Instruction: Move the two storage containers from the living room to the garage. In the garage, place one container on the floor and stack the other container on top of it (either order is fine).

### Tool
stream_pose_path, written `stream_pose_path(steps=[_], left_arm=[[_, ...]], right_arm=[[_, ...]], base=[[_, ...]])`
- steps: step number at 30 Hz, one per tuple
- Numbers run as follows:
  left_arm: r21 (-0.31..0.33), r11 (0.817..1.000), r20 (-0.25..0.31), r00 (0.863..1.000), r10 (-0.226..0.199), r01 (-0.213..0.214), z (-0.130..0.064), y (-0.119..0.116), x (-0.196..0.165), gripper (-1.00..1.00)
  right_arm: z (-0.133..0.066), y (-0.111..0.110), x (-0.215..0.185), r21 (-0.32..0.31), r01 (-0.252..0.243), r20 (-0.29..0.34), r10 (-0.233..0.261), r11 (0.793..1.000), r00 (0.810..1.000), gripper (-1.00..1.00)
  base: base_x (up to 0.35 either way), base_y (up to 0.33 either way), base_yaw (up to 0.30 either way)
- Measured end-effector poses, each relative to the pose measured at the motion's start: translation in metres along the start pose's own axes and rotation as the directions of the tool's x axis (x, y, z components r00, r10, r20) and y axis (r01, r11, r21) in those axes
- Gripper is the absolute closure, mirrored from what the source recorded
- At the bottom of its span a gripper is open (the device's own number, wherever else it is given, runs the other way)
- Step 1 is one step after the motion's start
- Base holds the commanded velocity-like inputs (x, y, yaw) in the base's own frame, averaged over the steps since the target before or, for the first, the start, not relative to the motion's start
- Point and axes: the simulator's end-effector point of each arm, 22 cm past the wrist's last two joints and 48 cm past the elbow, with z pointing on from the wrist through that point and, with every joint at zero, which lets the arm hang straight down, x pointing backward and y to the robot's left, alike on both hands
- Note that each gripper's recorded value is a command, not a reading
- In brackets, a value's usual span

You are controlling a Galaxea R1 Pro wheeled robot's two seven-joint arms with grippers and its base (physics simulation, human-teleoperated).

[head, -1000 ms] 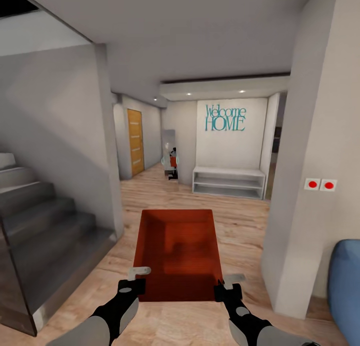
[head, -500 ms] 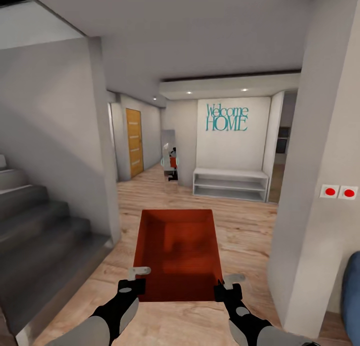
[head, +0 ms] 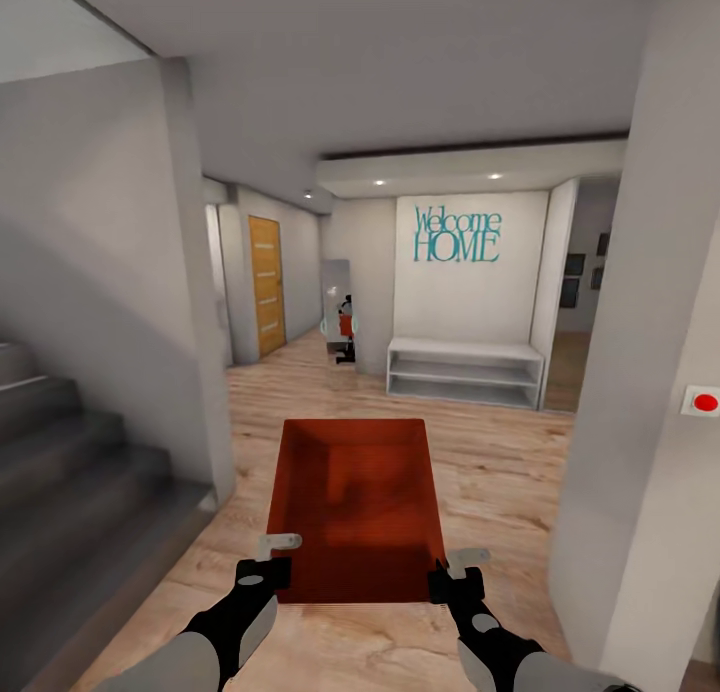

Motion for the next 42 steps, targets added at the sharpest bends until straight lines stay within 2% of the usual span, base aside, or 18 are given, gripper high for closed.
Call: stream_pose_path(steps=[42], left_arm=[[0.000,1.000,-0.005,1.000,0.001,-0.001,0.0000,-0.0002,0.0015,1.00]], right_arm=[[-0.0002,0.0000,0.0014,0.000,0.000,-0.005,0.000,1.000,1.000,1.00]], base=[[0.323,0.000,0.000]])
